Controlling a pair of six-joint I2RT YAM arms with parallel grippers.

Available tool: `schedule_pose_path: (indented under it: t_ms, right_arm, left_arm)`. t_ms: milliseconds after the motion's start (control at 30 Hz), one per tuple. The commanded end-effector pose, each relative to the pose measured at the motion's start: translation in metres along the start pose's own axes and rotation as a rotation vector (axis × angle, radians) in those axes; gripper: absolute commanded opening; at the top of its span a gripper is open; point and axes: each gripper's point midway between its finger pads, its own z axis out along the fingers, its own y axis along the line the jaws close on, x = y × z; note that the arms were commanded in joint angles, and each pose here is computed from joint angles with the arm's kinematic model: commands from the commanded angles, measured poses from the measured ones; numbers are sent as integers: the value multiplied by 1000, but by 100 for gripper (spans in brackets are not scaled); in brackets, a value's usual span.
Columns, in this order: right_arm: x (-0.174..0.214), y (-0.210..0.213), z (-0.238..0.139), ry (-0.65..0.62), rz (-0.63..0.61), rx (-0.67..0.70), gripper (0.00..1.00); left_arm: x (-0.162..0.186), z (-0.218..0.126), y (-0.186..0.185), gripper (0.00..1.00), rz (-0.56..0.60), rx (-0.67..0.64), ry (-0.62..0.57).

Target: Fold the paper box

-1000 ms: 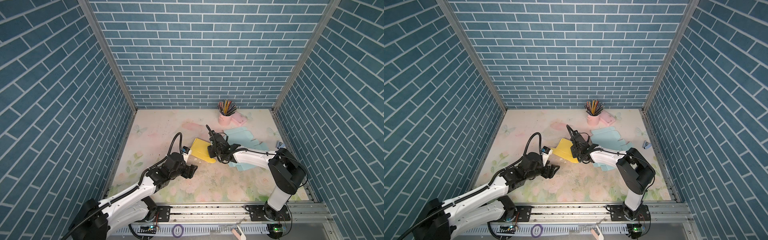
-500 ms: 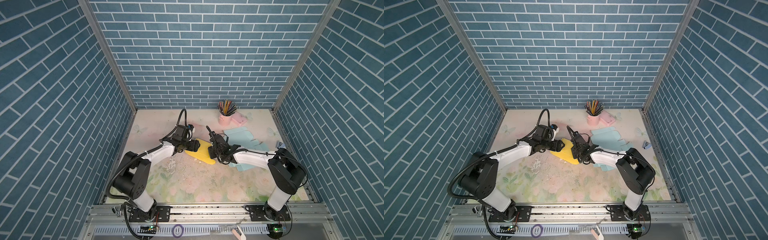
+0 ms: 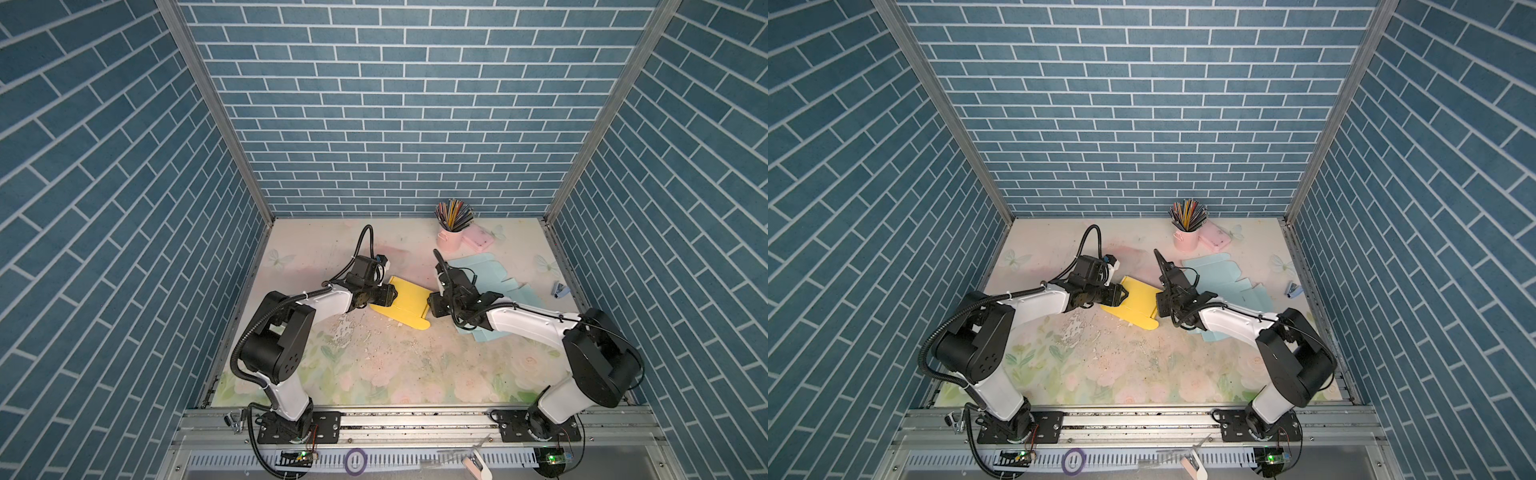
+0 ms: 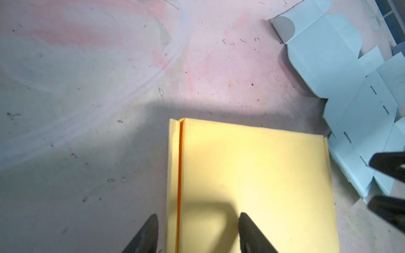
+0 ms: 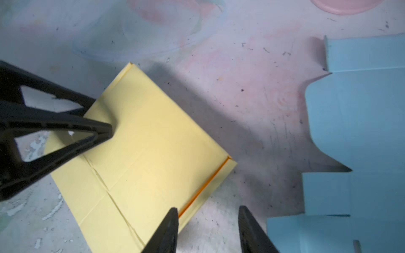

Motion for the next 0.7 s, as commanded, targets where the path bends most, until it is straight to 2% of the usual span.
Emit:
schedule_pose_path:
  t_ms: [0, 267, 500, 667]
  right_arm:
    - [-2, 9, -4, 12, 153, -134, 48]
    - [-9, 27, 17, 36, 196, -270, 48]
    - [-8, 35, 44, 86, 176, -296, 41]
    - [-6, 38, 59, 115, 148, -287, 40]
  left_arm:
    - [15, -3, 4, 57, -17, -18, 16]
    - [27, -11, -4, 56, -27, -17, 9]
    - [29, -23, -15, 52, -29, -5, -4]
    - [39, -31, -13, 50, -72, -16, -9]
